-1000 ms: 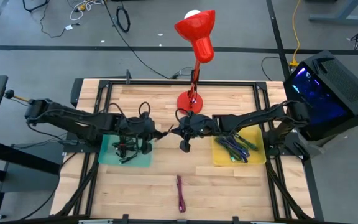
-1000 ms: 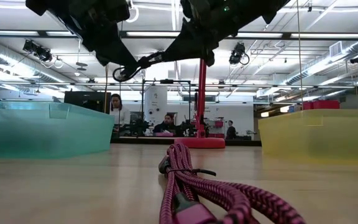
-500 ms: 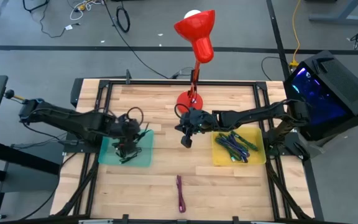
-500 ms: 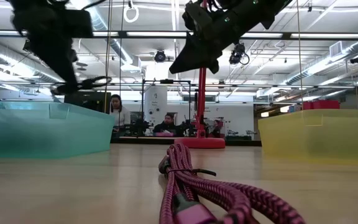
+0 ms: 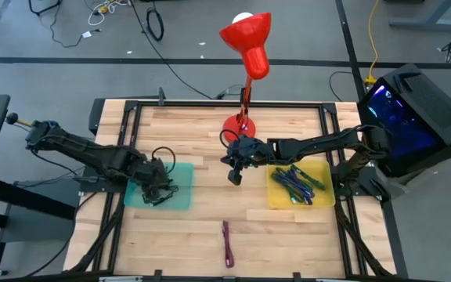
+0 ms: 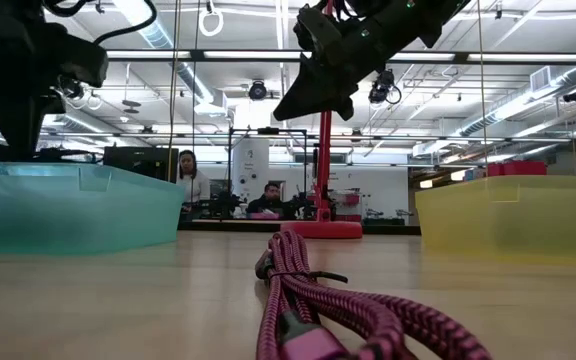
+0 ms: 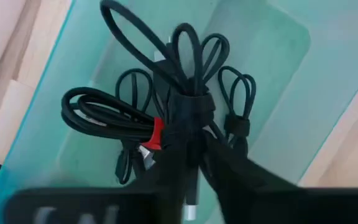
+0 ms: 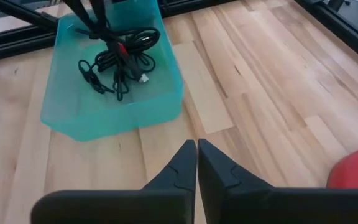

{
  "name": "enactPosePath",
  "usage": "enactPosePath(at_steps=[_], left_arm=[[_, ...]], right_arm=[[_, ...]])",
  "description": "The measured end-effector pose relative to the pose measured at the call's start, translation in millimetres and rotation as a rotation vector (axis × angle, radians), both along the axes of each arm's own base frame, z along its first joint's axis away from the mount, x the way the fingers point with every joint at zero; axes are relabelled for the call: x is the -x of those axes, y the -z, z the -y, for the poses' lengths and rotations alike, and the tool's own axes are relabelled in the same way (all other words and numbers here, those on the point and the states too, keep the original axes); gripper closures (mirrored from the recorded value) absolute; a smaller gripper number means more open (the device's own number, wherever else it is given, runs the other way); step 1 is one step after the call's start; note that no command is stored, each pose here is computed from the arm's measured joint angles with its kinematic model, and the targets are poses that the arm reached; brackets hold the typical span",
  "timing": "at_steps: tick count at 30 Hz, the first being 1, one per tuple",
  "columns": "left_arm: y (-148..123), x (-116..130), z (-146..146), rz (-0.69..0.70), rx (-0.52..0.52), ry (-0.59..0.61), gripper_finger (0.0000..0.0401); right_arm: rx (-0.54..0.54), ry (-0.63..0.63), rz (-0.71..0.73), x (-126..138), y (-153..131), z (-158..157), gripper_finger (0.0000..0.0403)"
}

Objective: Pick & Place USB Port
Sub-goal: Put the black charger cable into the green bin, then put the pink charger cable into the yellow bin

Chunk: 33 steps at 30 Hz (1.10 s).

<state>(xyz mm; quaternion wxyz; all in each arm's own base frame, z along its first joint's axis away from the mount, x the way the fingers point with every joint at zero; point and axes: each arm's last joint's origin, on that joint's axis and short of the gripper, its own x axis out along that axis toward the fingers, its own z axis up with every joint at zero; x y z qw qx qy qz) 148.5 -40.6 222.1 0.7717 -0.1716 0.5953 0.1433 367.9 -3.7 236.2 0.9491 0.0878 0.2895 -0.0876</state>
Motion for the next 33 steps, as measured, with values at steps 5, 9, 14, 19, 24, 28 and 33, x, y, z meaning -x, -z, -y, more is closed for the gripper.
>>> enactPosePath(at_steps=[5, 9, 14, 19, 24, 28, 33], left_arm=[[-0.1, 0.5, 2.8, -0.001, 0.021, 0.003, 0.0236], [-0.2, 0.7, 4.1, 0.002, 0.014, 0.023, 0.0188], [-2.2, -4.2, 7.3, 0.074, -0.015, 0.067, 0.0166], [-6.9, -13.6, 17.8, 0.203, 0.022, 0.133, 0.0164], [-12.3, -18.8, 31.2, 0.314, 0.052, 0.213, 0.0163], [-15.6, -19.5, 40.7, 0.385, 0.024, 0.24, 0.0163], [-18.2, -17.8, 50.3, 0.453, -0.036, 0.255, 0.0163]], right_arm=[[-0.027, -0.026, 0.007, -0.4, -0.4, -1.4, 0.0385], [-0.08, -0.1, 0.0, -0.1, 0.1, -9.1, 0.0385], [-0.141, -0.184, -0.01, 0.2, 2.4, -37.9, 0.0385], [-0.229, -0.248, -0.072, 2.5, 16.6, -81.7, 0.0385], [-0.338, -0.262, -0.112, 5.7, 30.4, -119.9, 0.0366], [-0.382, -0.21, -0.158, 9.7, 44.7, -142.3, 0.033], [-0.443, -0.153, -0.176, 10.3, 59.3, -159.1, 0.0266]])
